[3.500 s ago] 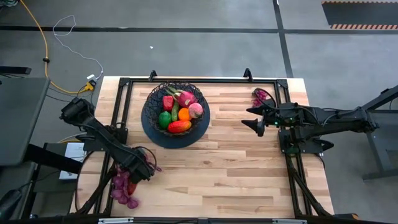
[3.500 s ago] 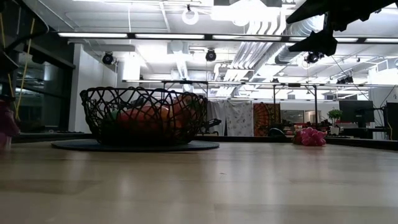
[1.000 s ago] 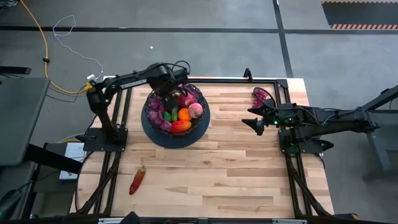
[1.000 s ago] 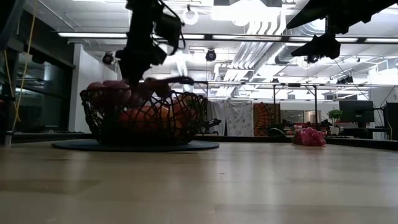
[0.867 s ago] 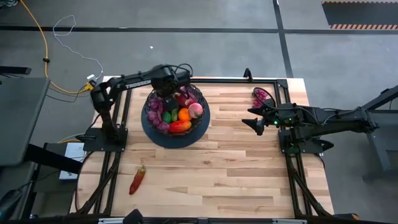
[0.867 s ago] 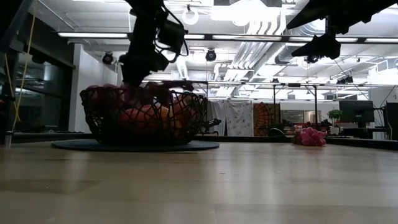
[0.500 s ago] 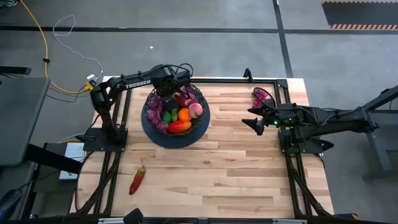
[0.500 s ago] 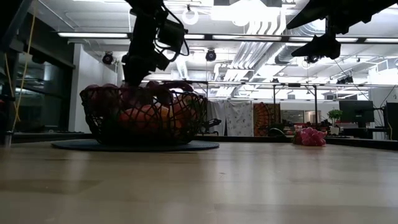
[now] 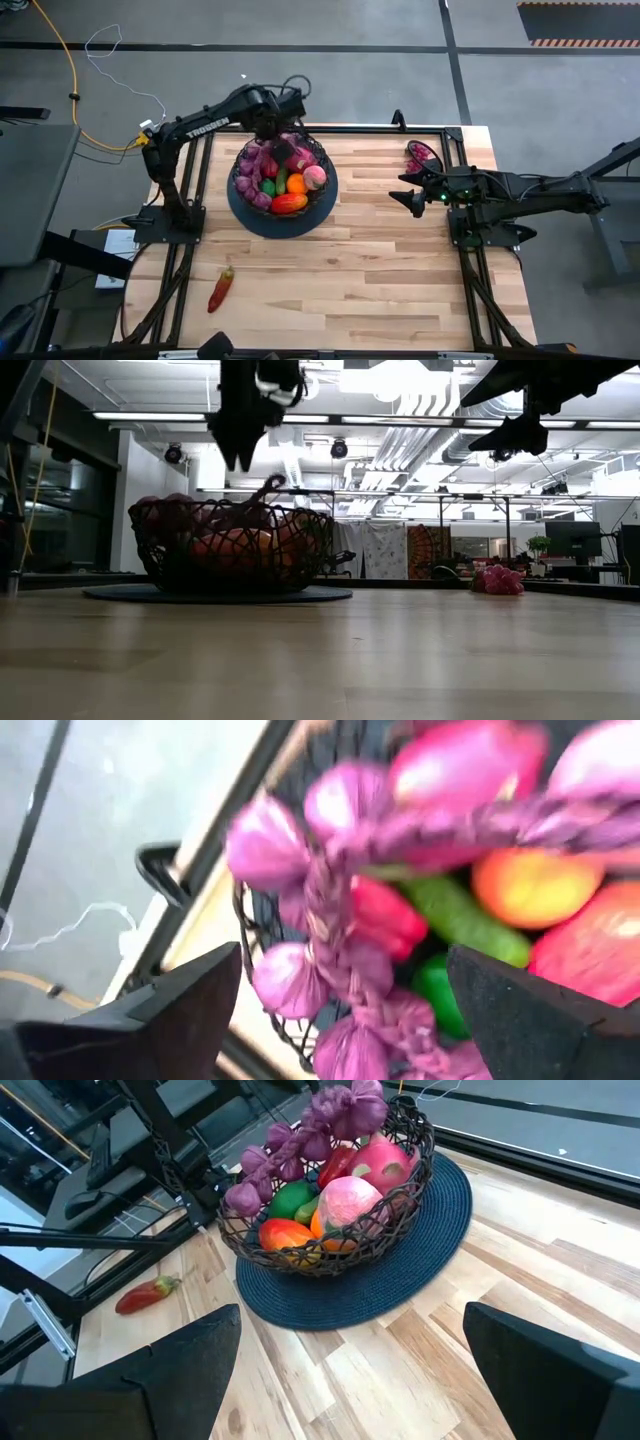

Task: Build produce basket
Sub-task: Put the red chili pepper into the black wire basket

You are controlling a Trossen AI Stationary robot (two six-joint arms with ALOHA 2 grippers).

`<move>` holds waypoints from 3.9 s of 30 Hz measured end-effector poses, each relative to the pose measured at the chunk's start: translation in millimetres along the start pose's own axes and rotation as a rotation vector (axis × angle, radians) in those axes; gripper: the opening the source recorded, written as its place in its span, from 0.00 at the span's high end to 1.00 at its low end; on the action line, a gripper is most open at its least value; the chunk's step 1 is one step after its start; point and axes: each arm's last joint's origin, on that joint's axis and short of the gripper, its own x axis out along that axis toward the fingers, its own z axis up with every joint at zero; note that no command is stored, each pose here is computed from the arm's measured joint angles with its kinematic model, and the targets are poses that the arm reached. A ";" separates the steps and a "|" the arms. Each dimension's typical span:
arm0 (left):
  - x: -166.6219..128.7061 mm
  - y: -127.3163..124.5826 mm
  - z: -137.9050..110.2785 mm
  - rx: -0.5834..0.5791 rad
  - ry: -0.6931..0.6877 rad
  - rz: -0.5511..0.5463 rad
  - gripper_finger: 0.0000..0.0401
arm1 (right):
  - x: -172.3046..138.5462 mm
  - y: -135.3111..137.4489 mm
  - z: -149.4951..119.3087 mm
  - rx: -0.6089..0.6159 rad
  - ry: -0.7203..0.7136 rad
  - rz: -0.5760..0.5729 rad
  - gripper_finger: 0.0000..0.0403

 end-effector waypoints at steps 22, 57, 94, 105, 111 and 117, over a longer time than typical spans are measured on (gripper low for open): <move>-108.1 1.0 -48.6 -0.269 -0.570 -0.208 0.15 | 0.0 0.0 0.0 -0.007 0.000 0.000 0.07; -46.0 -94.9 -167.8 -0.315 -1.234 -0.850 0.15 | -2.9 12.6 20.4 0.026 -0.206 0.131 0.07; 57.6 -258.6 -307.0 -0.454 0.310 -0.133 0.15 | 40.3 16.9 2.5 -0.074 -0.037 0.055 0.07; 84.9 -271.5 -312.0 -0.425 0.369 -0.160 0.15 | 39.9 17.6 3.4 -0.066 -0.044 0.067 0.07; 88.7 -272.2 -311.5 -0.422 0.391 -0.201 0.18 | 39.9 18.0 3.0 -0.043 -0.032 0.084 0.07; 86.3 -269.5 -306.4 -0.423 0.378 -0.225 0.28 | 39.9 18.1 2.9 -0.042 -0.030 0.087 0.07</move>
